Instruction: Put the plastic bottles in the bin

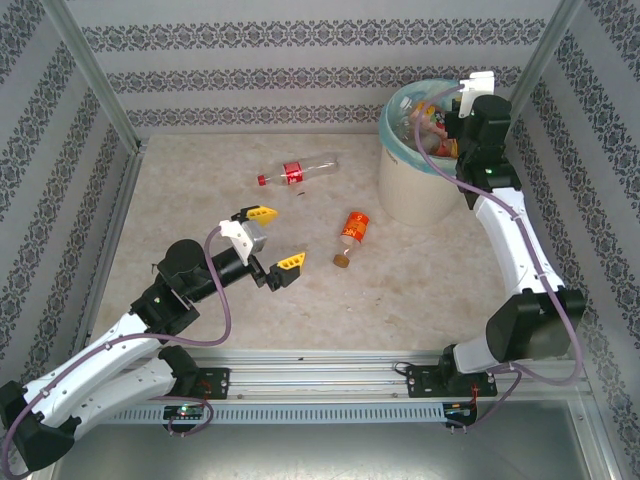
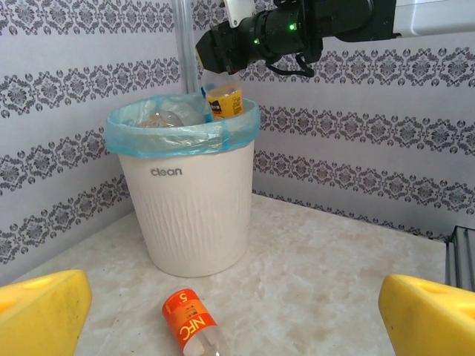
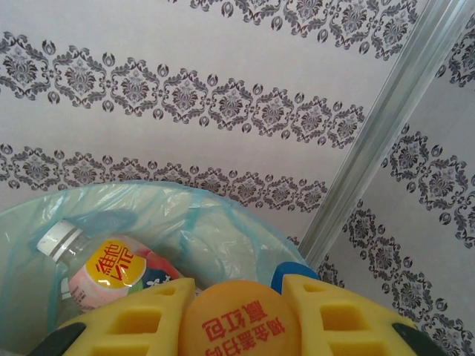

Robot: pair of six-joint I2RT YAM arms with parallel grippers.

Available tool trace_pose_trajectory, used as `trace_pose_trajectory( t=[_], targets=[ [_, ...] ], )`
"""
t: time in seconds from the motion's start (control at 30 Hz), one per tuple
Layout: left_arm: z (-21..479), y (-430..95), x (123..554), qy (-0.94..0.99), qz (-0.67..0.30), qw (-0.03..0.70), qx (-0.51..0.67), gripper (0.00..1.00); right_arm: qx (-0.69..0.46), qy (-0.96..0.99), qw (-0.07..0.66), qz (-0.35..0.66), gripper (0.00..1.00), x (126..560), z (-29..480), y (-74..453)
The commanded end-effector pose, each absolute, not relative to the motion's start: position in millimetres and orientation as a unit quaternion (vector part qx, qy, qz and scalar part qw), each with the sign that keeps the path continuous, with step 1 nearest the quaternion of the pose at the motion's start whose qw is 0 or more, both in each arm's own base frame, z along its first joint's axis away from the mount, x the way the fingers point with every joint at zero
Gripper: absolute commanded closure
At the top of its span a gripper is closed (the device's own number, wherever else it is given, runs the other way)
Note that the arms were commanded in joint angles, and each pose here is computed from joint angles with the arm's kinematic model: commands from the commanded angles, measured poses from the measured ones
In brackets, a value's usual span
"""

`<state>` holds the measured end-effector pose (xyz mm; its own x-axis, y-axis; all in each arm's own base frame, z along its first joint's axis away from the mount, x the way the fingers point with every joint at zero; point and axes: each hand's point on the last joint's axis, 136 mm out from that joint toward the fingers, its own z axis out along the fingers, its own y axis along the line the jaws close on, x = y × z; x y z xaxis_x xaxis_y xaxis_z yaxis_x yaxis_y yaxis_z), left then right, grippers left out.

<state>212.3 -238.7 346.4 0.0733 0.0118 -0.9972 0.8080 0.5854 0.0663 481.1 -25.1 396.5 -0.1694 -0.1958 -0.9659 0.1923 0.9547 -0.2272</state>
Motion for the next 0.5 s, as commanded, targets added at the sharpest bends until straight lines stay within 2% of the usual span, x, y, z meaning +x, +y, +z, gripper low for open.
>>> trace_pose_trajectory(
  t=[0.0,0.27,0.47],
  targets=[
    [341,-239,211,0.617,-0.309,0.643,0.333,0.00,-0.020,0.827,0.544,-0.142,1.00,491,303,-26],
    [337,-238,212,0.623,-0.308,0.638,0.331,0.00,-0.017,0.863,0.483,-0.148,1.00,493,243,-36],
    [337,-238,212,0.624,-0.304,0.639,0.331,0.00,-0.010,0.874,0.462,-0.147,1.00,487,223,-41]
  ],
)
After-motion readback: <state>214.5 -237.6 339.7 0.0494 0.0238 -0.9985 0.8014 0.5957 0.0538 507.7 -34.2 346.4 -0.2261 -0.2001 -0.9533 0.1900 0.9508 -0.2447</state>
